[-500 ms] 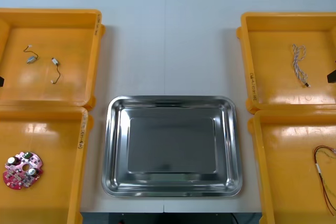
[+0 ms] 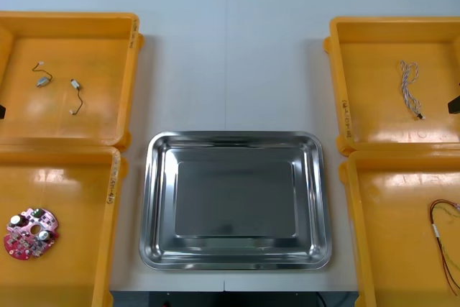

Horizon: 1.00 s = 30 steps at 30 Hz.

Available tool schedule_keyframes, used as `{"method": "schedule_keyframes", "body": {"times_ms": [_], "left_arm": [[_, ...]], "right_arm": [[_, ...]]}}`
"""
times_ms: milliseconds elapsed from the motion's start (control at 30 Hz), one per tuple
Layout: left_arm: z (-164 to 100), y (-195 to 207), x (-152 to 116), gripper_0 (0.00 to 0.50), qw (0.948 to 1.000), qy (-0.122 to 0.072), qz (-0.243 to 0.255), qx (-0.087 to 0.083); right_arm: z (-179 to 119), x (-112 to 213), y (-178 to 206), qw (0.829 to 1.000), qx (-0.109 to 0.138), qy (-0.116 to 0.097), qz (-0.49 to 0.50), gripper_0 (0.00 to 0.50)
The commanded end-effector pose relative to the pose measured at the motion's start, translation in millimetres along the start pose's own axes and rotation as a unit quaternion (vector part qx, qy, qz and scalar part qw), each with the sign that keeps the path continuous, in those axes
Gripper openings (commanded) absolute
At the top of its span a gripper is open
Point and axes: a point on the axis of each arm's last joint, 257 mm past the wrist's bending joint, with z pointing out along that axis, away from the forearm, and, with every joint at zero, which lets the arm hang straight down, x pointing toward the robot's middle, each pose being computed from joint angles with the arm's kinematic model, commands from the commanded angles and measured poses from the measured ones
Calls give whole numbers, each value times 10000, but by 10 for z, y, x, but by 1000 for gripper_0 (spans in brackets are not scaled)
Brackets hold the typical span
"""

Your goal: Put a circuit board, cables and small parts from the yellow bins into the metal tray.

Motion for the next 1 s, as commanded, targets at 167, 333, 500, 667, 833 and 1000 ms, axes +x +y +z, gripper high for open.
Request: {"method": "schedule_keyframes", "body": {"times_ms": [167, 333, 500, 667, 833, 1000], "left_arm": [[-53, 4, -46, 500, 9990, -180, 415, -12], [-53, 4, -46, 500, 9990, -180, 415, -12], [-53, 4, -46, 500, 9990, -180, 415, -12], [-53, 4, -46, 500, 9990, -180, 415, -12], [-53, 4, -46, 500, 9990, -180, 415, -12], [-53, 4, -46, 500, 9990, -180, 415, -12]], "right_arm": [[-107, -35, -90, 9991, 225, -62, -352, 500], [-107, -35, -90, 9991, 225, -62, -352, 500], [-107, -35, -90, 9991, 225, -62, -352, 500], [-107, -35, -90, 9991, 225, -62, -352, 500], [-107, -35, -90, 9991, 225, -62, -352, 500], [-107, -35, -90, 9991, 225, -62, -352, 500]]}}
